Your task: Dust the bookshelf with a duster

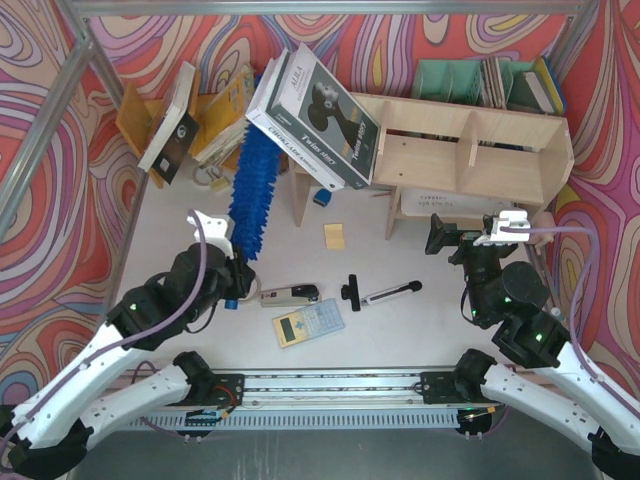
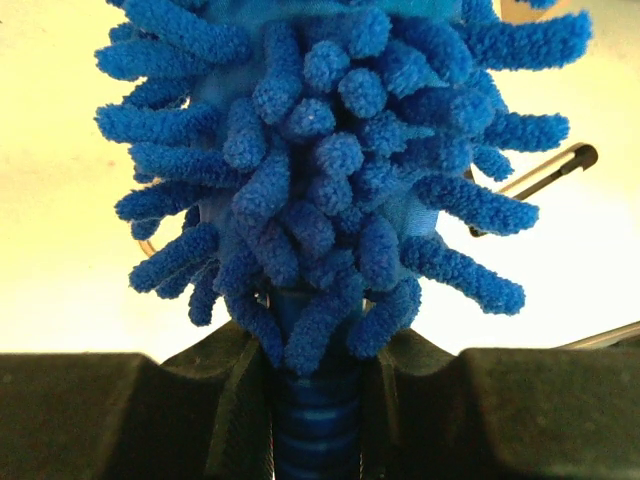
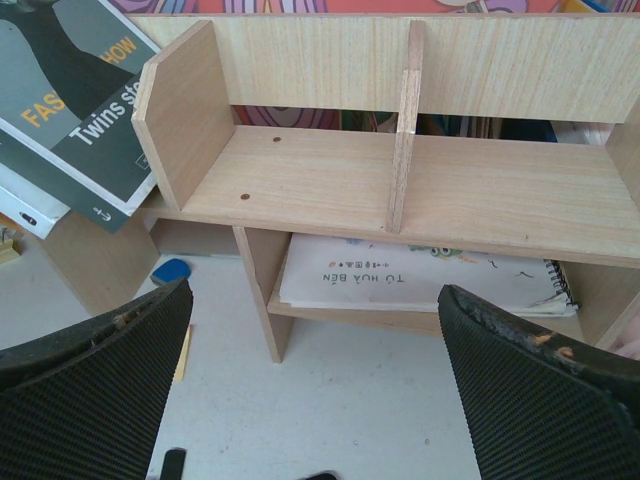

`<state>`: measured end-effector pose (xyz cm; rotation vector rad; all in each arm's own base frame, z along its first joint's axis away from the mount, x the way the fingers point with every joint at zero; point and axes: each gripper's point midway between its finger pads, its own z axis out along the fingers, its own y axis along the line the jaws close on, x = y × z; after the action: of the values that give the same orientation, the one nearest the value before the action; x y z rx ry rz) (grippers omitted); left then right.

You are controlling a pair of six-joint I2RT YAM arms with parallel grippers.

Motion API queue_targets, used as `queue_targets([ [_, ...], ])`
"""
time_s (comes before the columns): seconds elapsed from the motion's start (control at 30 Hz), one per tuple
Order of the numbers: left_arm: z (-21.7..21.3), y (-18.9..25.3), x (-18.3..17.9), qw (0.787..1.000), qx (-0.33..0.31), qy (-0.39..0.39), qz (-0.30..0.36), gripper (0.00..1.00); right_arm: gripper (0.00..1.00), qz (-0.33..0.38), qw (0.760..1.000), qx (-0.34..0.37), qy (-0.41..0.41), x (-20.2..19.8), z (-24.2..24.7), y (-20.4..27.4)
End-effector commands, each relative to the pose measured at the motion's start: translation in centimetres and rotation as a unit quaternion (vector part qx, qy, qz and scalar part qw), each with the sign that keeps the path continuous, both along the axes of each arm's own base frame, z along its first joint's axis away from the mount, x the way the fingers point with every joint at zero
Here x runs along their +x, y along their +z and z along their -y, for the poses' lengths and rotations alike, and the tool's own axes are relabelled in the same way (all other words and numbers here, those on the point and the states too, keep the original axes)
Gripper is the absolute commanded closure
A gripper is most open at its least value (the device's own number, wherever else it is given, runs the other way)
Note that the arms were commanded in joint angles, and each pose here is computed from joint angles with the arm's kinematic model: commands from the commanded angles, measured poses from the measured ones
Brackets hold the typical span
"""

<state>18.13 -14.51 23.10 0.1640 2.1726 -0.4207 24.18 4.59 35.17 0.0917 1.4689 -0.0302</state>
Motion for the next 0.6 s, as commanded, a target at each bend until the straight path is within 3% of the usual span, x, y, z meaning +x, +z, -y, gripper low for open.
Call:
queue_targets([
  [0.0, -1.9, 2.9, 0.7, 0.998, 0.007, 0.028, 0.051, 1.0, 0.01, 0.005, 1.0, 0.007, -0.006, -0.2, 0.4, 0.7],
  [0.3, -8.7, 9.0, 1.8, 0.974, 0.047, 0.171, 0.139, 1.0, 0.01, 0.0, 1.0, 0.026, 0.007, -0.3, -0.1, 0.8],
  [0.43, -9.6, 12.1, 2.2, 0.965, 0.055, 0.179, 0.181, 1.0, 0.01, -0.01, 0.999, 0.051, 0.011, -0.3, -0.4, 1.5],
  [0.57, -7.7, 15.0, 2.8, 0.967, 0.04, 0.133, 0.216, 1.0, 0.01, -0.013, 0.996, 0.085, 0.029, -0.3, -1.2, 3.4],
])
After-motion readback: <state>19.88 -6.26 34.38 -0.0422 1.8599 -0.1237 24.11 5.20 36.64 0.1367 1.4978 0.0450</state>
